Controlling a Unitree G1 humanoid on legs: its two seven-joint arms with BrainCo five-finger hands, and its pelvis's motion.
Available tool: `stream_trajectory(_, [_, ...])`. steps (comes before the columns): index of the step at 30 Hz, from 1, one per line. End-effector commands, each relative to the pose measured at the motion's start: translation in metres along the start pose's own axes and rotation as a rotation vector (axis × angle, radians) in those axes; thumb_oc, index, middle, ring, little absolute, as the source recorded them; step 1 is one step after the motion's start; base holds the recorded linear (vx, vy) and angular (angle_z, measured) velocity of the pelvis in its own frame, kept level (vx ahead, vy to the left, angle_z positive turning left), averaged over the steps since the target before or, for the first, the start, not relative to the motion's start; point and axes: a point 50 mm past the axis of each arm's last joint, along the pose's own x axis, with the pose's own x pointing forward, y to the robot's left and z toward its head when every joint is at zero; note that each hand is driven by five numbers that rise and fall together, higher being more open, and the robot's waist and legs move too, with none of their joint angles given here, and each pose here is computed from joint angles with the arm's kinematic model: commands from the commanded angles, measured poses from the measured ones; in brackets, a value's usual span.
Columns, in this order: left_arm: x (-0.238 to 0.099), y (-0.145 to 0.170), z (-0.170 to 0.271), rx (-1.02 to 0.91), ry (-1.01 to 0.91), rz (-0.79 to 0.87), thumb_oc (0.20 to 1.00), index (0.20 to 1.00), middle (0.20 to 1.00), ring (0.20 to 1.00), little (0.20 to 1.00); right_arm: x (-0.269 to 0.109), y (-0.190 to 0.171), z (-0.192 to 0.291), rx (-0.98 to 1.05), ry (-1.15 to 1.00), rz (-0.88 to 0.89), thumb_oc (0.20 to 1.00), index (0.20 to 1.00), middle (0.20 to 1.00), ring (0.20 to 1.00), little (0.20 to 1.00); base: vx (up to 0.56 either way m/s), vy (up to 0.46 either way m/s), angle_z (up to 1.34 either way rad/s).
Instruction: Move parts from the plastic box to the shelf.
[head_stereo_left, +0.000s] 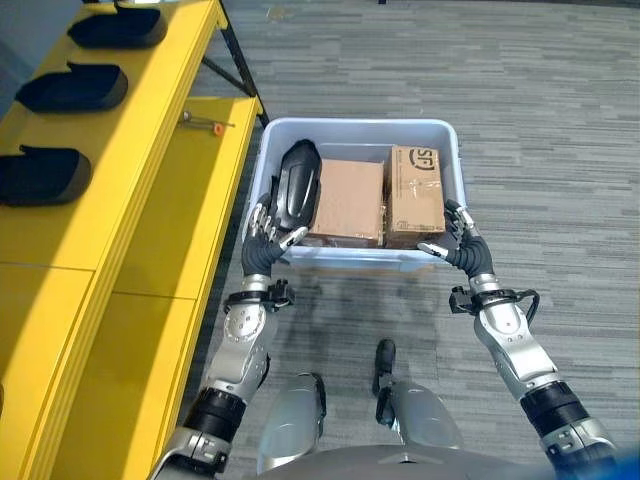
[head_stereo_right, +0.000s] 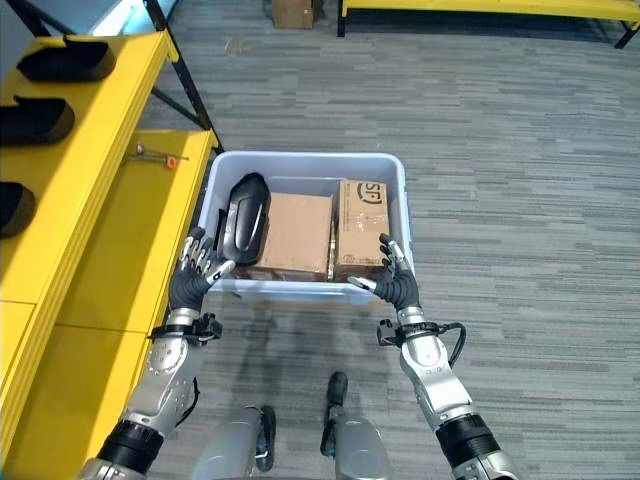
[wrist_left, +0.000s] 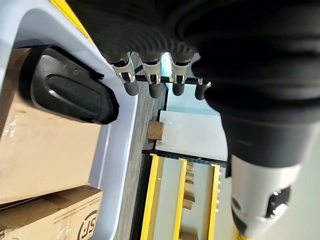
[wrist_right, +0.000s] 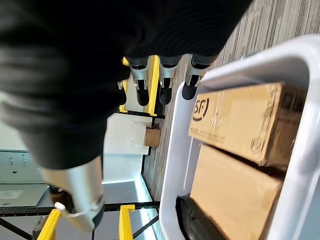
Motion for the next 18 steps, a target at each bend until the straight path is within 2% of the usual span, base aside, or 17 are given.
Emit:
stream_trajectory(1, [0.002,0.007,0.025,-0.008,-0.125,0.0,1.0,1.0,1.0,1.0,1.0,-0.001,-0.005,0.012,0.017,-0.092,-0.049,1.0,1.0,1.0,1.0,1.0,0.31,0.409,0.09])
stream_trajectory(5, [0.002,0.009,0.023,-0.011,-0.118,0.02,1.0,1.0,1.0,1.0,1.0,-0.002,-0.008,0.01,-0.003,-0.078,-0.069,1.0,1.0,1.0,1.0,1.0,0.19,0.304,-0.37])
stream_trajectory(11, [0.005,0.006,0.03,0.038,-0.146,-0.042,1.0,1.0,1.0,1.0,1.0,-0.005,-0.008,0.012,0.04,-0.086,-0.083,1.0,1.0,1.0,1.0,1.0,0.14,0.339,-0.34])
stream_trajectory(18, [0.018,0.005,0.045,0.105,-0.216,-0.044,1.0,1.0,1.0,1.0,1.0,-0.006,0.001,0.015,0.071,-0.097,-0.048,1.0,1.0,1.0,1.0,1.0,0.03,0.136,-0.08])
